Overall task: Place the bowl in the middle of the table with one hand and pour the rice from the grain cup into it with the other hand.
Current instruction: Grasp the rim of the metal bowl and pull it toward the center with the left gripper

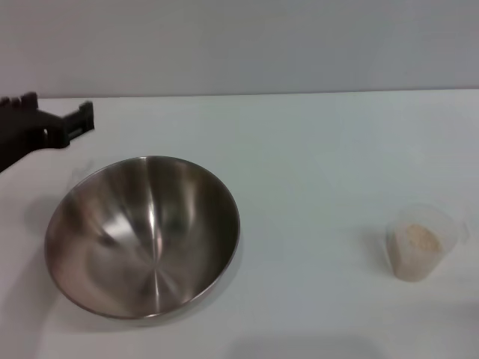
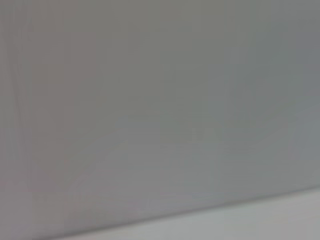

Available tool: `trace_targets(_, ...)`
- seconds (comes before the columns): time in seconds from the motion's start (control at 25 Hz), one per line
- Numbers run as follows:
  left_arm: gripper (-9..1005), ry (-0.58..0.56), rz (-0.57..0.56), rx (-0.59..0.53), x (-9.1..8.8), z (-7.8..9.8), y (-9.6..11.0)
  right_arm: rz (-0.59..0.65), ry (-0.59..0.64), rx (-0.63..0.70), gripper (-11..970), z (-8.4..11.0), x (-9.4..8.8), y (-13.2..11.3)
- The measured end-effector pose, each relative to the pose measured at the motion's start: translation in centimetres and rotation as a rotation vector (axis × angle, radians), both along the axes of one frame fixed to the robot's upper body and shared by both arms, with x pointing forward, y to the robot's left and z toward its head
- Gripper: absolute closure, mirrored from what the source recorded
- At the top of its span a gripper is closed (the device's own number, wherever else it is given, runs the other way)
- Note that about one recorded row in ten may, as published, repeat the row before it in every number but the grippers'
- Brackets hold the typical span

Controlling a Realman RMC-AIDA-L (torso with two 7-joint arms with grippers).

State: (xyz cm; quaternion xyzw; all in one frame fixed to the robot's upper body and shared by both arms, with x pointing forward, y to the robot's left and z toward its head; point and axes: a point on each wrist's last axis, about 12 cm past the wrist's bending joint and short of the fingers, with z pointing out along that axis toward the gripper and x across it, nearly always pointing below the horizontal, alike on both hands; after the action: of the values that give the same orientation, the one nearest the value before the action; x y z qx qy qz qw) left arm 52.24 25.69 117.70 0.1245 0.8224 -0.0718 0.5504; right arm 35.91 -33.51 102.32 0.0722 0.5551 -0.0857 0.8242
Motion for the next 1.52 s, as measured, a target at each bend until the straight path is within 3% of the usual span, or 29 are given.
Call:
trace_targets(0.36,171,0.16,-0.068,0.074,-1.0,-0.9,0.2,0.001,0.002,0.0,177,0.0,0.0,0.0)
trace_targets(1.52,177,0.272,-0.113,0.114,-0.9,-4.3,-0.3,0.01,0.011,0.004,178,-0.1,0.2,0.2)
